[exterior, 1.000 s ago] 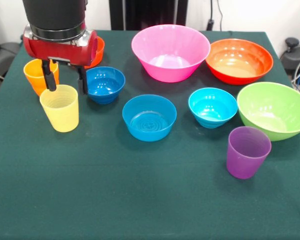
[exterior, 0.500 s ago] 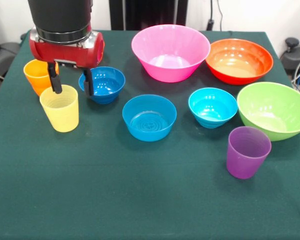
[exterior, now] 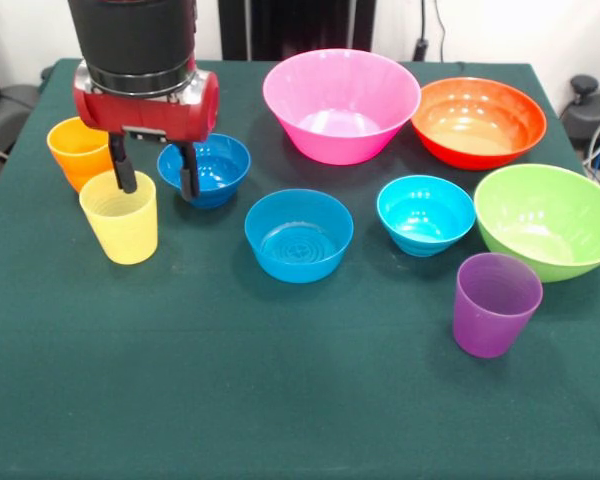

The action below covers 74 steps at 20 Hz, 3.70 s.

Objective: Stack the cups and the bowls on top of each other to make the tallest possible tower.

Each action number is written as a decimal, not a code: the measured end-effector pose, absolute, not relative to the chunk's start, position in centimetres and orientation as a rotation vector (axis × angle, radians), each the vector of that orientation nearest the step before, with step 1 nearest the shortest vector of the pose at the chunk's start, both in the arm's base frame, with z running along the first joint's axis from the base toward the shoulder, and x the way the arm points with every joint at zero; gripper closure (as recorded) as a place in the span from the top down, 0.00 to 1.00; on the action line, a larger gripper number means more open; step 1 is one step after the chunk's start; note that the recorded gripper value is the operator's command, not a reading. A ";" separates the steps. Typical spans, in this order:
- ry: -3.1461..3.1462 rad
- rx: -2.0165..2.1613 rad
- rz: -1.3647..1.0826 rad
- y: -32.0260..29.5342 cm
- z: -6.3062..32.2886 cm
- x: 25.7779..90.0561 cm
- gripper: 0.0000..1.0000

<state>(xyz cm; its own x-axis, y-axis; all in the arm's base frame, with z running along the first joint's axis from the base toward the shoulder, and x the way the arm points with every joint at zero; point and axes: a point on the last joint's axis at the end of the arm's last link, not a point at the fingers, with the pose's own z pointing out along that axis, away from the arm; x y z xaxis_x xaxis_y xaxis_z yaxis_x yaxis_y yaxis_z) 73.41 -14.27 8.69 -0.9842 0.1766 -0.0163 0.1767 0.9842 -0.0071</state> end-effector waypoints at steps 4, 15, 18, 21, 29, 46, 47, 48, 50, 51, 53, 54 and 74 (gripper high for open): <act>3.128 0.275 0.004 -13.9 7.6 73.2 1.00; 3.132 0.237 -0.017 -13.6 5.3 72.5 1.00; 3.131 0.224 -0.029 -13.7 5.1 72.3 1.00; 3.134 0.212 -0.039 -13.8 5.0 72.0 1.00; 3.132 0.201 -0.049 -13.8 7.6 71.6 1.00; 3.157 0.275 -0.015 -16.9 9.1 66.4 1.00; 3.158 0.268 -0.021 -17.0 8.7 66.1 1.00; 3.158 0.258 -0.029 -17.1 8.4 65.9 1.00; 3.157 0.243 -0.037 -17.0 7.8 65.8 1.00; 3.157 0.238 -0.038 -17.0 7.6 65.7 1.00; 3.163 0.230 -0.032 -16.7 7.1 65.6 1.00; 3.165 0.227 -0.029 -16.5 7.0 65.6 1.00; 3.165 0.170 0.010 -13.9 6.2 66.6 1.00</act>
